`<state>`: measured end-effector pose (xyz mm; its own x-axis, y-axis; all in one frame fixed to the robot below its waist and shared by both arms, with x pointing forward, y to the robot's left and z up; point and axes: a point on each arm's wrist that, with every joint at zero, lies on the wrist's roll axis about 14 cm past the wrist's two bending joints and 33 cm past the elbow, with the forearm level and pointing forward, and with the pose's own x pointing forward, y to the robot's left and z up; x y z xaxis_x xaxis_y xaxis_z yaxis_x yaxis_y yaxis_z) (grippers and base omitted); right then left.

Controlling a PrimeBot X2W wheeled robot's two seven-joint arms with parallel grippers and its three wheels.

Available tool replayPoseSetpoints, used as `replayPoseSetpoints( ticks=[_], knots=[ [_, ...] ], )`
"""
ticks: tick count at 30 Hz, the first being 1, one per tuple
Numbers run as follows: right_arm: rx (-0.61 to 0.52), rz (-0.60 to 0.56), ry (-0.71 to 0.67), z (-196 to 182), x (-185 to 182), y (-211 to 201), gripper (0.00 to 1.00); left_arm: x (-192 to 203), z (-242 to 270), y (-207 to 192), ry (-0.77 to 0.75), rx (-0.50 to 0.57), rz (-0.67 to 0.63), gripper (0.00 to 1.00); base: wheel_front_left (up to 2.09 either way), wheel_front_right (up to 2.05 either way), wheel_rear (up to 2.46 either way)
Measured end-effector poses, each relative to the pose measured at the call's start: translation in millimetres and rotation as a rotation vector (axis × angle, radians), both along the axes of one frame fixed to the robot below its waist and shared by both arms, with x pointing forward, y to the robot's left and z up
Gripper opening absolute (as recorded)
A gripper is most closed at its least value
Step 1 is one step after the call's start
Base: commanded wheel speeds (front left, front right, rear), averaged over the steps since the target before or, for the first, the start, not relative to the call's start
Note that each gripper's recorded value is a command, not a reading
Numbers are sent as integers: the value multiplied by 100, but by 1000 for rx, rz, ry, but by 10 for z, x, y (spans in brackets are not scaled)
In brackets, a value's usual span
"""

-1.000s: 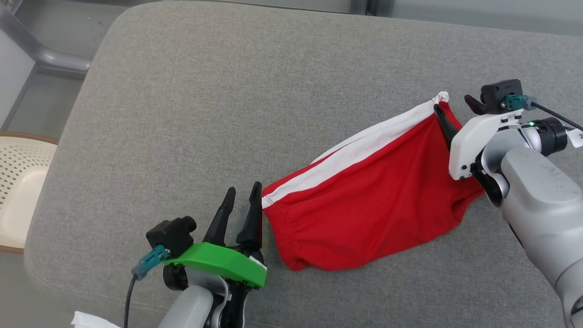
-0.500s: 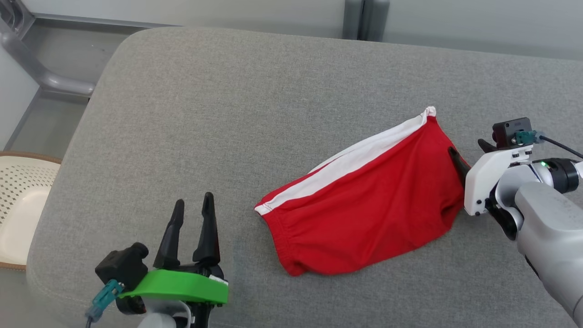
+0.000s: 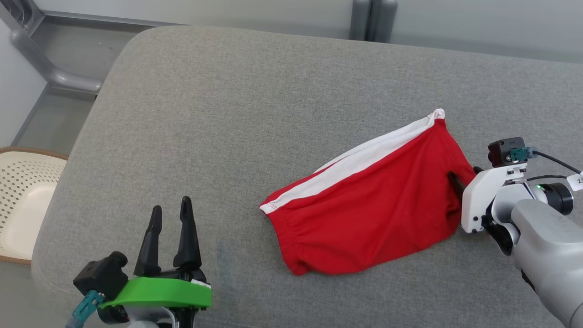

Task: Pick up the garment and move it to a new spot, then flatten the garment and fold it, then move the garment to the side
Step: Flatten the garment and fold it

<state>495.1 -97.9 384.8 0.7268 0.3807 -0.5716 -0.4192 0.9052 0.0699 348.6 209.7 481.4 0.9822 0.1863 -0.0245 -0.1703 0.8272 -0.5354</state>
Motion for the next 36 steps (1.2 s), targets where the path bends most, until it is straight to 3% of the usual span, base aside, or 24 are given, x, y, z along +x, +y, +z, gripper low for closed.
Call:
replayPoseSetpoints(
  ticks=[1,14,23,27,36],
  knots=[
    [3,-1,1,0,-6,4,0,3,1,0,0,0,0,100,0,0,0],
    [146,-146,-129,234,-79,-282,0,180,15,-223,-15,30,-89,100,0,0,0],
    [245,-413,-178,218,-533,-1037,0,422,6,-625,-27,32,-217,100,0,0,0],
    [295,-516,-250,395,-587,-1310,0,497,-4,-810,-29,35,-272,100,0,0,0],
    [330,-631,-267,265,-1004,-1415,0,546,-1,-1015,-33,35,-332,100,0,0,0]
  ],
)
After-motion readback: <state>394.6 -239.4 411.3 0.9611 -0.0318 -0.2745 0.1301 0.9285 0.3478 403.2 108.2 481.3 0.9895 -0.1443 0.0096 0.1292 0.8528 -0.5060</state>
